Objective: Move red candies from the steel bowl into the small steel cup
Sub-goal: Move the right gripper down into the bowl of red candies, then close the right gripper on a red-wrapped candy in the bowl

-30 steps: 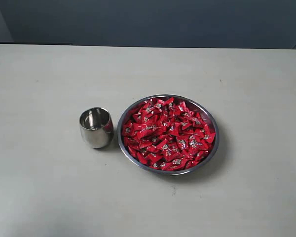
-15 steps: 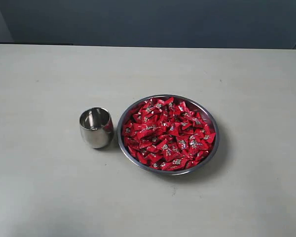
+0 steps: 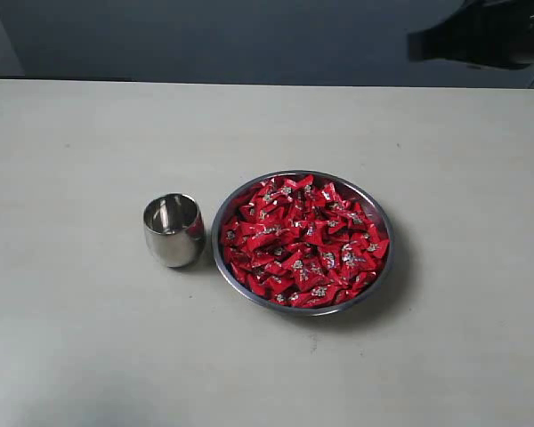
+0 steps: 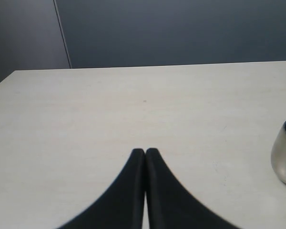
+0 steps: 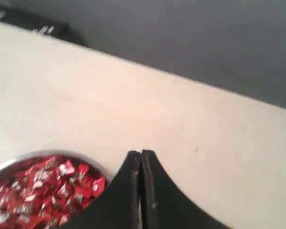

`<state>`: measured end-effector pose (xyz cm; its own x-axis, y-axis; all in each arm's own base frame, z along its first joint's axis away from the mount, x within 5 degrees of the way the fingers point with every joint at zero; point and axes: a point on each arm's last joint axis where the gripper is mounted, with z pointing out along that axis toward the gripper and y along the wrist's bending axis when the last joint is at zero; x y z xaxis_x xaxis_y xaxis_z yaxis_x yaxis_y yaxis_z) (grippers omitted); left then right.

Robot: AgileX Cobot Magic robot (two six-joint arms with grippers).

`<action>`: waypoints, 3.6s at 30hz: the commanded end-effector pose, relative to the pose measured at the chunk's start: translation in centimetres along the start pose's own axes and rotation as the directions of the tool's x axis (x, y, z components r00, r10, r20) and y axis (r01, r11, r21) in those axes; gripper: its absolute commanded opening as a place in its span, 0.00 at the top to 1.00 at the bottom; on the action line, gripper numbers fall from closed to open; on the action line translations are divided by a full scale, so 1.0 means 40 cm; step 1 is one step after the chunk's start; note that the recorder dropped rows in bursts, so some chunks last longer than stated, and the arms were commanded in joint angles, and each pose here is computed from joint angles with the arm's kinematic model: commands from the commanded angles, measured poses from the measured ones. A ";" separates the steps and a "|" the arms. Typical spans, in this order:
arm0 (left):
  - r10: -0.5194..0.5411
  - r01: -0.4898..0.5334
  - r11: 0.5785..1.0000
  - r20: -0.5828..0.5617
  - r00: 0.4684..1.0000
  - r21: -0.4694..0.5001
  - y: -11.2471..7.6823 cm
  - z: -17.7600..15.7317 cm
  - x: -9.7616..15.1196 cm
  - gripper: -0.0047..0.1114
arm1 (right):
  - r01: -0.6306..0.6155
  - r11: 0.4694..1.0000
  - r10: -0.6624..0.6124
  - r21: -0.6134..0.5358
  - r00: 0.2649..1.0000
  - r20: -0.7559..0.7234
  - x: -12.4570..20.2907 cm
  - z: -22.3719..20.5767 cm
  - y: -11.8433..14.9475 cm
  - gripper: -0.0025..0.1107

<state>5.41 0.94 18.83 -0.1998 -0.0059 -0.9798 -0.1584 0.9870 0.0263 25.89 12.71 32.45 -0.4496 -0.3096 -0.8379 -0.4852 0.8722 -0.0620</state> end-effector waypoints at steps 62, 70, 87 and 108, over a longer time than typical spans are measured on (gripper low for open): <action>0.000 0.000 1.000 0.003 1.000 0.005 -0.001 0.000 0.002 0.96 | -0.006 0.909 -0.313 -0.416 0.648 -0.694 0.150 0.459 0.348 0.63; 0.000 0.000 1.000 0.003 1.000 0.005 -0.001 0.000 0.002 0.96 | 0.069 0.886 -0.390 -0.458 0.644 -0.658 0.187 0.476 0.423 0.63; 0.000 0.000 1.000 0.003 1.000 0.005 -0.001 0.000 0.002 0.96 | 0.123 0.898 -0.396 -0.422 0.645 -0.654 0.205 0.501 0.418 0.63; 0.000 0.000 1.000 0.003 1.000 0.005 -0.001 0.000 0.002 0.96 | 0.119 0.901 -0.392 -0.418 0.638 -0.663 0.228 0.521 0.421 0.64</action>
<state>5.41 0.92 18.83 -0.1998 -0.0052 -0.9798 -0.1549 0.9876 0.0263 29.10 32.36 12.85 -0.5953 -0.7905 -0.1439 -0.8032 0.5909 0.0764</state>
